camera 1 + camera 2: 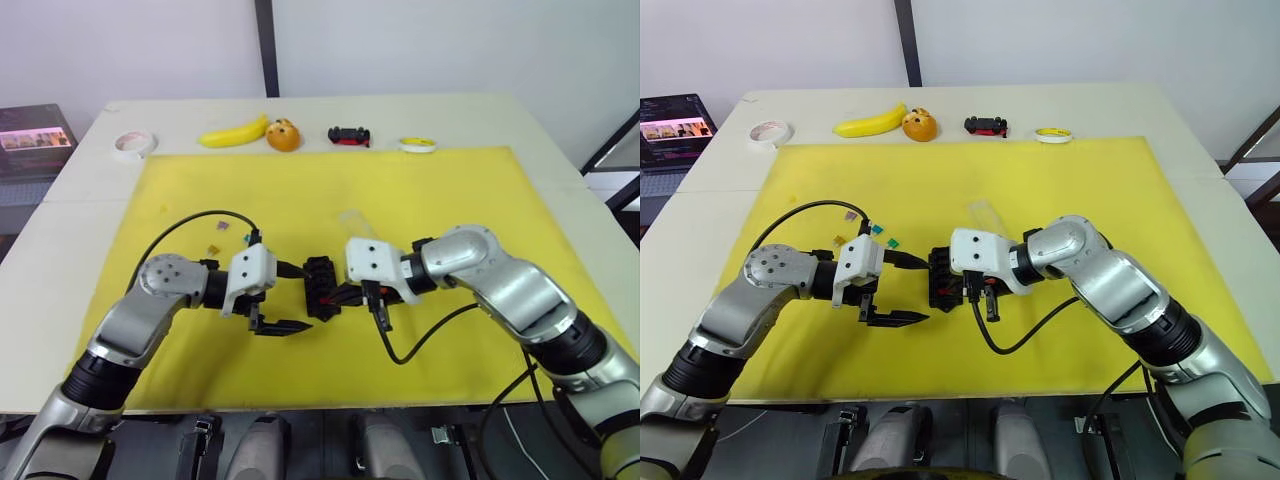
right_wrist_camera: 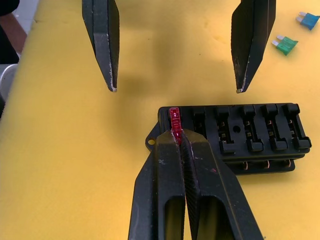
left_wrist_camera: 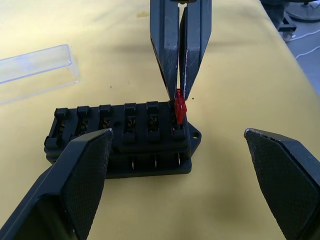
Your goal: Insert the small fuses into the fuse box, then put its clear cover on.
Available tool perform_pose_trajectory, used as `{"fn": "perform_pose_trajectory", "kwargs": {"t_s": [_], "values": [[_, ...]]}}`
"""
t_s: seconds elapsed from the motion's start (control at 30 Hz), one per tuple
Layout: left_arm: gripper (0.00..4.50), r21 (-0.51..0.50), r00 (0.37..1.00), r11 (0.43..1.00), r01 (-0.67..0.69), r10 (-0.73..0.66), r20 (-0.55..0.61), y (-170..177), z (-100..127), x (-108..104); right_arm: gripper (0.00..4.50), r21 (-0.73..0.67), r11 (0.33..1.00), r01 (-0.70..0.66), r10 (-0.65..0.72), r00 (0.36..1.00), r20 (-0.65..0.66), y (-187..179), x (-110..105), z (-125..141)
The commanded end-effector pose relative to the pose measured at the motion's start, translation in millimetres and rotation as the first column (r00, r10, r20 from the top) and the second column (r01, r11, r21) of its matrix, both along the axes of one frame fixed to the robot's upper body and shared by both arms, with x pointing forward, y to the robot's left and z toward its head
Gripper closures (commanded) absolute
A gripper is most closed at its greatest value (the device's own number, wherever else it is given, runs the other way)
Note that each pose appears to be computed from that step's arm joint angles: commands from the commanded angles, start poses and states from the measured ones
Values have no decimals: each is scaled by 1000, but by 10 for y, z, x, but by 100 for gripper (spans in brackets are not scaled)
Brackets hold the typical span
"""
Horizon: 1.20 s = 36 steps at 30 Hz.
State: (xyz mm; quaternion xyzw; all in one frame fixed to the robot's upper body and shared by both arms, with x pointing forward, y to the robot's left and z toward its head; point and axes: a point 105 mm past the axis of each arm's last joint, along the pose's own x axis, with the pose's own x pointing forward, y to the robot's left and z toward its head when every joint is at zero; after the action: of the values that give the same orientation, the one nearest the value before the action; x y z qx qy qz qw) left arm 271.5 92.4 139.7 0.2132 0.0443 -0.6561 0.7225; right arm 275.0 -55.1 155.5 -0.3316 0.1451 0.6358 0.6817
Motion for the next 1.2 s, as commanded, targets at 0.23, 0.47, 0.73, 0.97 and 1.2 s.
{"fn": "perform_pose_trajectory", "kwargs": {"t_s": [0.23,0.47,0.73,0.97,1.2], "values": [[8,-14,999,1000,20,-20,38,-13,27,-20,450,-11,999,-34,34,999,19,32,-20,16],[8,-14,999,1000,17,-17,40,-2,2,-22,450,-11,1000,-23,23,999,31,34,6,13],[8,-20,999,1000,20,-19,42,-10,-6,-25,450,-27,999,-25,27,998,60,48,45,14],[0,-26,999,1000,18,-16,45,-27,1,-8,357,-1,999,-46,46,997,64,72,7,100],[0,-29,999,999,15,-13,49,-25,20,13,120,143,990,-21,13,998,56,44,2,340]]}}
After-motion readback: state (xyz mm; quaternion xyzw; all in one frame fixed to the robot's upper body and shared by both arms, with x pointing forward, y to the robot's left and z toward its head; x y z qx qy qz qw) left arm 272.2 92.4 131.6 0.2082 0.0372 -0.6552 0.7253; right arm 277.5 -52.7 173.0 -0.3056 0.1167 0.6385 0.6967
